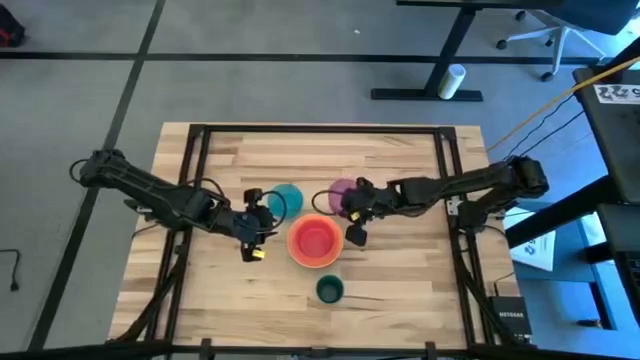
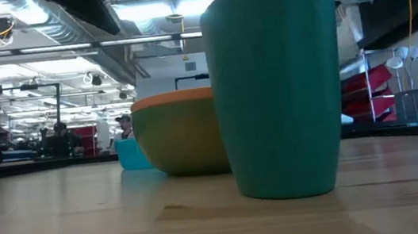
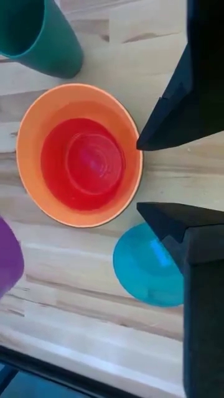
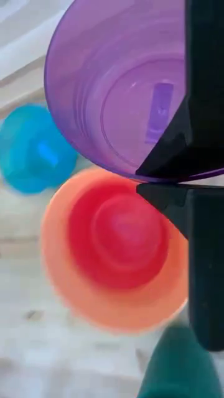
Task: Nest bowls inside each other
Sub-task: Stack the violet bowl on top of the red bowl
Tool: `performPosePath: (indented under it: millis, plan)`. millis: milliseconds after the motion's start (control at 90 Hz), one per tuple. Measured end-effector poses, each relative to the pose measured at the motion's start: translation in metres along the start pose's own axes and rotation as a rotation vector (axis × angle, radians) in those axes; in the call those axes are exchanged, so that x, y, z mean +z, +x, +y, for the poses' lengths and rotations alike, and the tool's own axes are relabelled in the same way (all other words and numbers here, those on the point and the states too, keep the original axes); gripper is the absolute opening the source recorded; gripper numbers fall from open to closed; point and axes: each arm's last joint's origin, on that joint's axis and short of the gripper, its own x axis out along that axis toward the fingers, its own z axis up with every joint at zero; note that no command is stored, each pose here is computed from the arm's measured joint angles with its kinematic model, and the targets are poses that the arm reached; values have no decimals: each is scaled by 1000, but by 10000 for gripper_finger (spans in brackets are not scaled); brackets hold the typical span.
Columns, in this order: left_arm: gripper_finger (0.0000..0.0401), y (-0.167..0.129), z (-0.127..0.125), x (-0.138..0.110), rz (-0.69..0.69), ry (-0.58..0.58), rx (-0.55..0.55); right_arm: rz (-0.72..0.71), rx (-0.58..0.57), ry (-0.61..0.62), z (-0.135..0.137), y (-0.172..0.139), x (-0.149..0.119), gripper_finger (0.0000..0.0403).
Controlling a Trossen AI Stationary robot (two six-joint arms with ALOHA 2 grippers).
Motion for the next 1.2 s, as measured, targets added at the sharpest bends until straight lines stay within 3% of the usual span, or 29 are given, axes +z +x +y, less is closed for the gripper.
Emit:
performPosePath:
  millis: [233, 411, 689, 1200]
  plan:
    - [129, 2, 5, 0, 9, -4, 19, -29, 62, -77, 43, 24, 10, 0]
    - [129, 3, 12, -5, 65, -15, 87, -20, 89, -121, 58, 44, 25, 0]
    - [129, 3, 16, -11, 120, -46, 129, 67, 139, -133, 67, 75, 21, 0]
    - [129, 3, 16, -11, 114, -60, 131, 128, 131, -126, 68, 92, 9, 0]
